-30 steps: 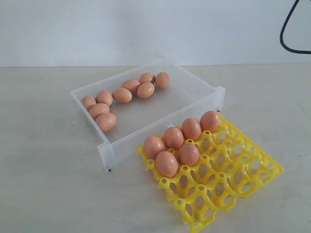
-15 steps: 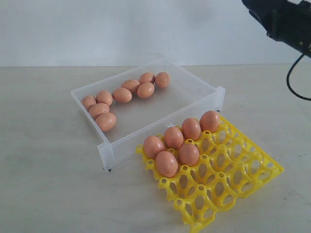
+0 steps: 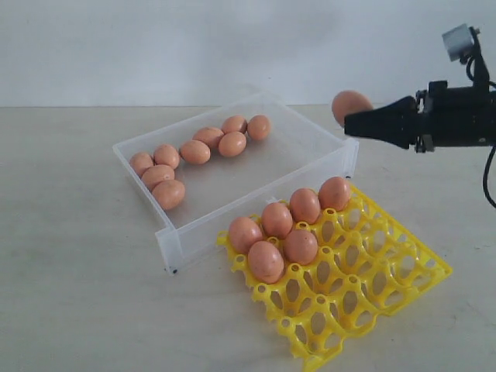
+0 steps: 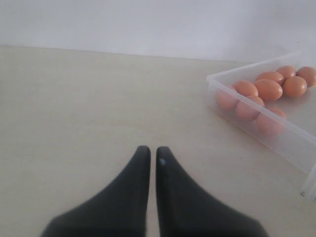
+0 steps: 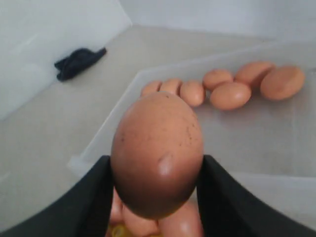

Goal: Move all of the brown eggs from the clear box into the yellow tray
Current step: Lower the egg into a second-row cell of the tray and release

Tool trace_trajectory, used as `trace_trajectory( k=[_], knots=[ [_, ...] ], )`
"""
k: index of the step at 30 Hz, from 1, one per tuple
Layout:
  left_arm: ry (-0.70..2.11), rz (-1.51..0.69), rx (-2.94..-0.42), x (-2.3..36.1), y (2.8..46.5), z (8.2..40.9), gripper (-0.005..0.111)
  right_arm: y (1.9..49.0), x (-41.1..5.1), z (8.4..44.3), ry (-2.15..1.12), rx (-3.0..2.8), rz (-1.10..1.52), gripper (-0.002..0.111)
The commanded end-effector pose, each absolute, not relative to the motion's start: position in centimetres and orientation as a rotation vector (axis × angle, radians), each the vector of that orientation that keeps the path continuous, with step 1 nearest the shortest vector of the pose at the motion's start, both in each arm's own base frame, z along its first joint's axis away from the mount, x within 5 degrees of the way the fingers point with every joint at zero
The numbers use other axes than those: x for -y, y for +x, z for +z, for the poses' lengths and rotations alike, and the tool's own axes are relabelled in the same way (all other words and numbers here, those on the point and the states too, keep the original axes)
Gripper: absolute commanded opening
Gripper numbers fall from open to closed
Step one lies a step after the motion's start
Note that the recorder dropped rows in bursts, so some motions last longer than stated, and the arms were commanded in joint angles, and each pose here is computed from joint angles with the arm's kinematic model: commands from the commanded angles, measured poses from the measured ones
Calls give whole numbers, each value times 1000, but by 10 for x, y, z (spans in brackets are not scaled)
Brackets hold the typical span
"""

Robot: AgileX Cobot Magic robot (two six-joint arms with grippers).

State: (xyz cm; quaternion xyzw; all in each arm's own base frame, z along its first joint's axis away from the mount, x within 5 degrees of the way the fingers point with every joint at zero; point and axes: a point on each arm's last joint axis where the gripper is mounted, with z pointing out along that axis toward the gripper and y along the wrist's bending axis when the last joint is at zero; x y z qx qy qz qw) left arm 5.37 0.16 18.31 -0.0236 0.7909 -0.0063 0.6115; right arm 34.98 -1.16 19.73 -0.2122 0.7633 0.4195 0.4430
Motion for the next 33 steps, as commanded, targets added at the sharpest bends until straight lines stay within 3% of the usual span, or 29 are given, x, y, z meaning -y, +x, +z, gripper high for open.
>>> trace_trajectory(
  k=[1, 8, 13, 23, 33],
  knots=[
    [-60, -16, -1820, -2, 54, 183, 4, 337, 6, 187, -639, -2012, 1098, 0],
    [-60, -16, -1820, -2, 54, 183, 4, 323, -29, 174, -718, -2037, 1196, 0],
    [-60, -16, -1820, -2, 54, 183, 4, 320, -40, 146, -693, -2221, 959, 0],
    [-60, -16, -1820, -2, 54, 183, 4, 314, -47, 149, -704, -2194, 1069, 0],
    [-60, -16, -1820, -2, 54, 183, 4, 320, -40, 142, -645, -2266, 932, 0]
  ],
)
